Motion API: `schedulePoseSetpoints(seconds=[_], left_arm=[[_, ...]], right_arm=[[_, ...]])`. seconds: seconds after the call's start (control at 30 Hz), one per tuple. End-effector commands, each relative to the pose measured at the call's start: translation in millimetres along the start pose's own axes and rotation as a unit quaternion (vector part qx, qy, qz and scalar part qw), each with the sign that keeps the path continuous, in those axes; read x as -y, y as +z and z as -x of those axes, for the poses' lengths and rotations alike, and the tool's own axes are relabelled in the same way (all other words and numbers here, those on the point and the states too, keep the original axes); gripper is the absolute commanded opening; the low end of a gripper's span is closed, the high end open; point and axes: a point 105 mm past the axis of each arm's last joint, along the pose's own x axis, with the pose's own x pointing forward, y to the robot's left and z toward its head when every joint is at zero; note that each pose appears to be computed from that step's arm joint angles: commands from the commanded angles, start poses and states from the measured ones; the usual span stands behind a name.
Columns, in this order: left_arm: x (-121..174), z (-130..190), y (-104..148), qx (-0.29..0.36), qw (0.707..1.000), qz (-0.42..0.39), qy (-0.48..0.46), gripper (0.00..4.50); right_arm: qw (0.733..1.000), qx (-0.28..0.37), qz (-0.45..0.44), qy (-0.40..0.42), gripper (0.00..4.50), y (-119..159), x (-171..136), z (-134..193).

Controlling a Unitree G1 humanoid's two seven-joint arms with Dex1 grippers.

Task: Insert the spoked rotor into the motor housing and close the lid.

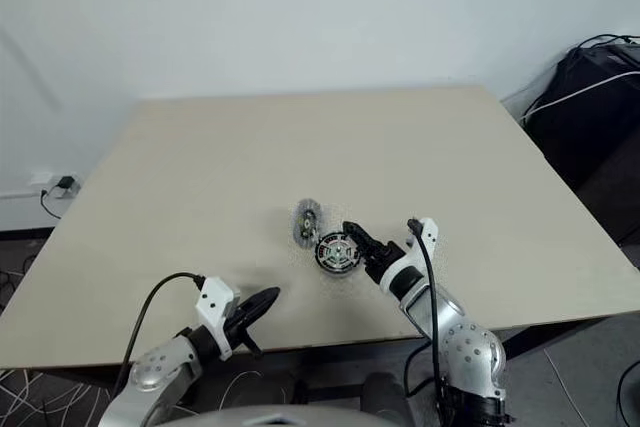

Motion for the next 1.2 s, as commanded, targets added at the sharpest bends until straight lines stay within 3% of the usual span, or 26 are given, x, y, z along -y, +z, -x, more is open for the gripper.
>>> schedulePoseSetpoints(seconds=[0.03, 0.1, 0.2, 0.37, 0.57, 0.6, 0.8, 1.03, 1.2], left_arm=[[1.3, -1.4, 10.3, 0.017, 1.0, -0.008, -0.006, 0.0], [1.3, -1.4, 10.4, 0.017, 1.0, -0.008, -0.007, 0.0], [1.0, -1.3, 10.5, 0.017, 1.0, -0.009, -0.007, 0.0], [1.2, -1.7, 10.7, 0.017, 1.0, -0.01, -0.008, 0.0], [1.5, -1.7, 10.8, 0.017, 1.0, -0.01, -0.008, 0.0], [1.3, -1.6, 10.8, 0.017, 1.0, -0.01, -0.007, 0.0], [1.5, -0.5, 11.0, 0.018, 1.0, -0.009, -0.003, 0.0], [1.5, -0.2, 10.9, 0.019, 1.0, -0.007, 0.002, 0.0], [1.5, -0.3, 10.2, 0.018, 1.0, -0.006, 0.002, 0.0]], right_arm=[[0.997, 0.019, 0.077, -0.009, 4.46, 7.7, -6.7, -2.6], [0.988, 0.023, 0.147, -0.034, 4.46, 7.6, -1.1, -4.5], [0.963, 0.02, 0.263, -0.055, 3.82, 3.3, 2.3, -11.2], [0.912, 0.022, 0.406, -0.055, 2.22, -2.6, -6.8, -27.5], [0.891, 0.014, 0.452, -0.038, 0.19, -11.0, -13.2, -43.0], [0.89, 0.013, 0.454, -0.036, 0.03, -11.7, -14.1, -46.1], [0.89, -0.013, 0.454, -0.036, 0.03, -20.2, -6.2, -56.4], [0.894, -0.099, 0.436, -0.043, 0.03, -48.9, 21.2, -51.6], [0.894, -0.078, 0.44, -0.033, 0.03, -35.2, 9.8, -50.3]])
